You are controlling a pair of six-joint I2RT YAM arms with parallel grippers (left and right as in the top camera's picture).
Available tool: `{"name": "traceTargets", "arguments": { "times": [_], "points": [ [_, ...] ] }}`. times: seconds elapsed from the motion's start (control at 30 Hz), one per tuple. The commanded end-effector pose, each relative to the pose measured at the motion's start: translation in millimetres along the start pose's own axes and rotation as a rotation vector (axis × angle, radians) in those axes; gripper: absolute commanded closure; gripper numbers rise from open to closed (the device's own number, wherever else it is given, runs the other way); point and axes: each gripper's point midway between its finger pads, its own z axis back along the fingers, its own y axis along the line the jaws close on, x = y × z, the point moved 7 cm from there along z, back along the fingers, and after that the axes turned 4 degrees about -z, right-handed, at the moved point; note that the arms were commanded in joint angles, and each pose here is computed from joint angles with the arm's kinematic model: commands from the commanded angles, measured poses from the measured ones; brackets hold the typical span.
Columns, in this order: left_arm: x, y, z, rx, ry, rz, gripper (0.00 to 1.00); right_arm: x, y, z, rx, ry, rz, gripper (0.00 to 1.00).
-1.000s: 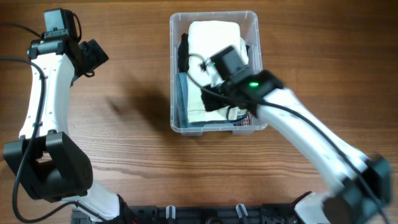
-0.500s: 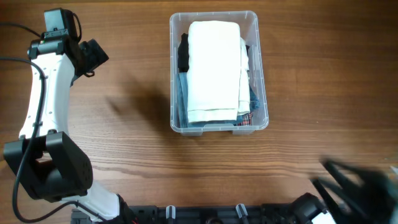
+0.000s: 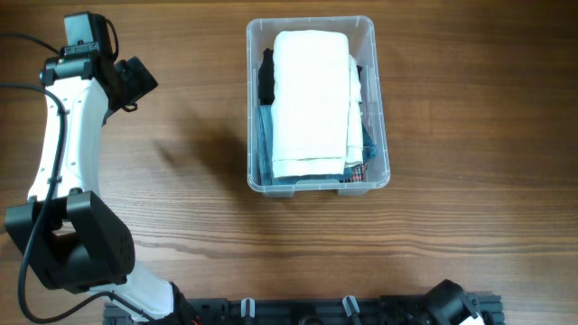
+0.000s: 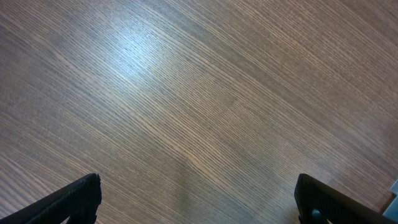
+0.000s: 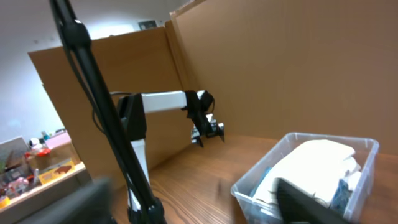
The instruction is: Pack container
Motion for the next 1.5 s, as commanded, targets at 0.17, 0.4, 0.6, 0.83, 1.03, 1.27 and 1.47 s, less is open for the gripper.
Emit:
{"name": "traceTargets", "arguments": {
  "times": [0.17, 0.4, 0.6, 0.83, 1.03, 1.27, 1.47],
  "points": [
    [-1.0, 2.9, -3.4, 0.003, 0.011, 0.023, 0.00, -8.7, -6.4, -1.6, -0.039, 0.037, -0.014, 0.00],
    [-1.1, 3.0, -3.5, 0.003, 0.012, 0.023, 0.00, -50.5, -22.0, 6.4, -0.141, 0.272, -0.101, 0.00],
    [-1.0, 2.9, -3.5, 0.003, 0.011, 0.023, 0.00, -63.8, -25.8, 10.8, -0.246, 0.306, -0.574, 0.00],
    [-0.9, 2.9, -3.4, 0.003, 0.011, 0.023, 0.00, -64.3, -34.3, 8.0, -0.321, 0.272, -0.625, 0.00],
    [-1.1, 3.0, -3.5, 0.003, 0.012, 0.023, 0.00, -54.4, -55.7, -0.8, -0.483, 0.081, -0.568, 0.00],
    [-0.9, 2.9, -3.4, 0.003, 0.011, 0.023, 0.00, -46.3, -61.4, -26.3, -0.400, -0.012, -0.224, 0.00],
    [-1.0, 2.9, -3.4, 0.003, 0.011, 0.023, 0.00, -42.6, -55.9, -81.6, -0.181, -0.005, 0.372, 0.00]
  ]
}}
